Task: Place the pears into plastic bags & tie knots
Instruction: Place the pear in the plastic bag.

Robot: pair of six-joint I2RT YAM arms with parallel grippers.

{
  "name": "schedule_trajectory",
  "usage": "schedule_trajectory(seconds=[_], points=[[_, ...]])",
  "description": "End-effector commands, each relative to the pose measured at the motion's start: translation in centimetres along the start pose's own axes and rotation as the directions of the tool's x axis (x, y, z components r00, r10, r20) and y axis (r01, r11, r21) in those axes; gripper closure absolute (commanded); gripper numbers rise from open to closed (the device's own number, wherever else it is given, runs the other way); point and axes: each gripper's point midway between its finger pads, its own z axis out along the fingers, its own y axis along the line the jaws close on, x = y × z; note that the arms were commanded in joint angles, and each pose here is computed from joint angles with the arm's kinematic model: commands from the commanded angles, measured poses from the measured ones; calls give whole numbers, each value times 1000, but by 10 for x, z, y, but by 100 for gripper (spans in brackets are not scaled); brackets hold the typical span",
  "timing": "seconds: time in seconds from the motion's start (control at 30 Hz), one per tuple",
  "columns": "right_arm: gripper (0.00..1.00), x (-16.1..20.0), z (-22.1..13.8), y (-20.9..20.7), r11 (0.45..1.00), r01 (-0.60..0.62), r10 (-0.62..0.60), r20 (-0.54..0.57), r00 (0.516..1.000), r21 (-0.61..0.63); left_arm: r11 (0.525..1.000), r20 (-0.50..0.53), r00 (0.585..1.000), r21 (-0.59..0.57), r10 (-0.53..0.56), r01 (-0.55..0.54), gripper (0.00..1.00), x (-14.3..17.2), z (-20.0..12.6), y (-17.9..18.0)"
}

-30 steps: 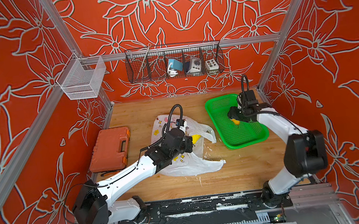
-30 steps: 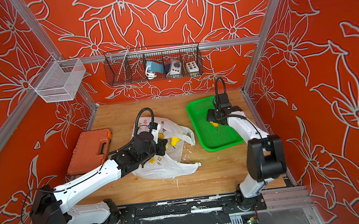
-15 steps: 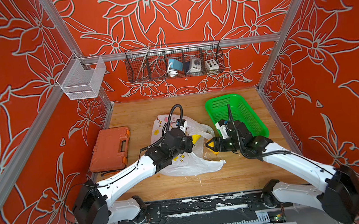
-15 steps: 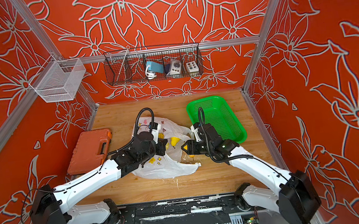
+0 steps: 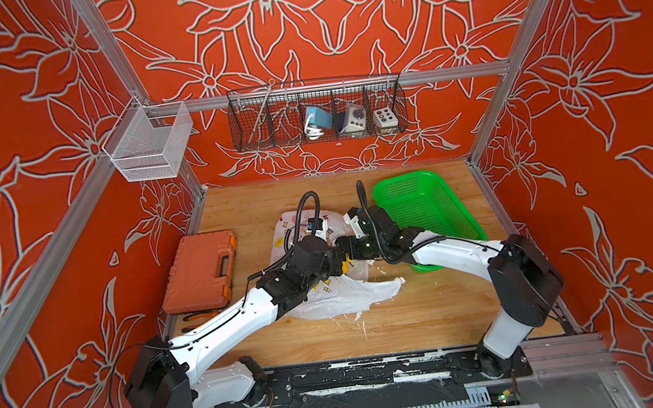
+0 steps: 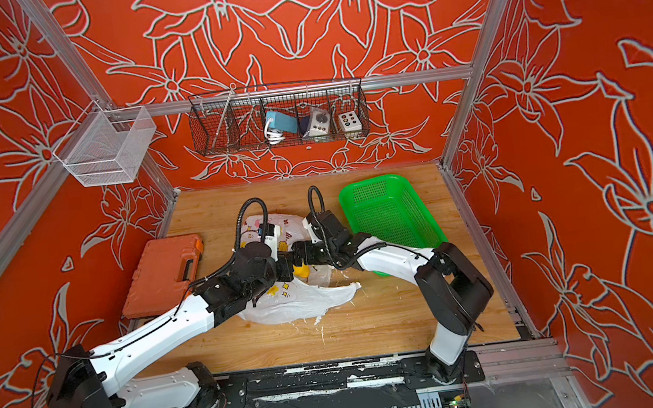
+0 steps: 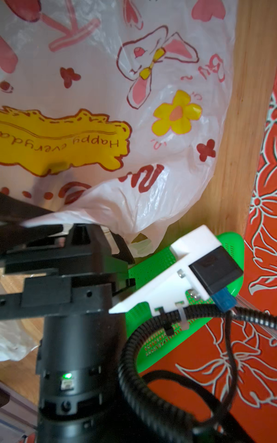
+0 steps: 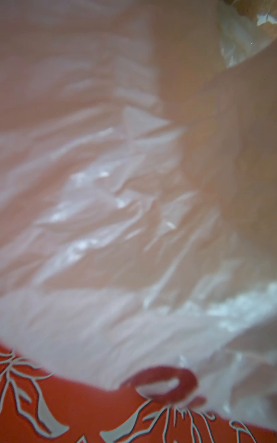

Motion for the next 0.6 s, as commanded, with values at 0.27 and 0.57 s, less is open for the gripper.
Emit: schedule_trajectory(seconds=[0.27,0.57], points=[[10,23,-67,35,989,122,-124,-16,992,-82,994,34,994,41,-106,105,100,1,-1,-8],[14,34,-133,24,990,139,-139,32,990,-1,995,35,995,23,-98,97,100,2,1,-4]])
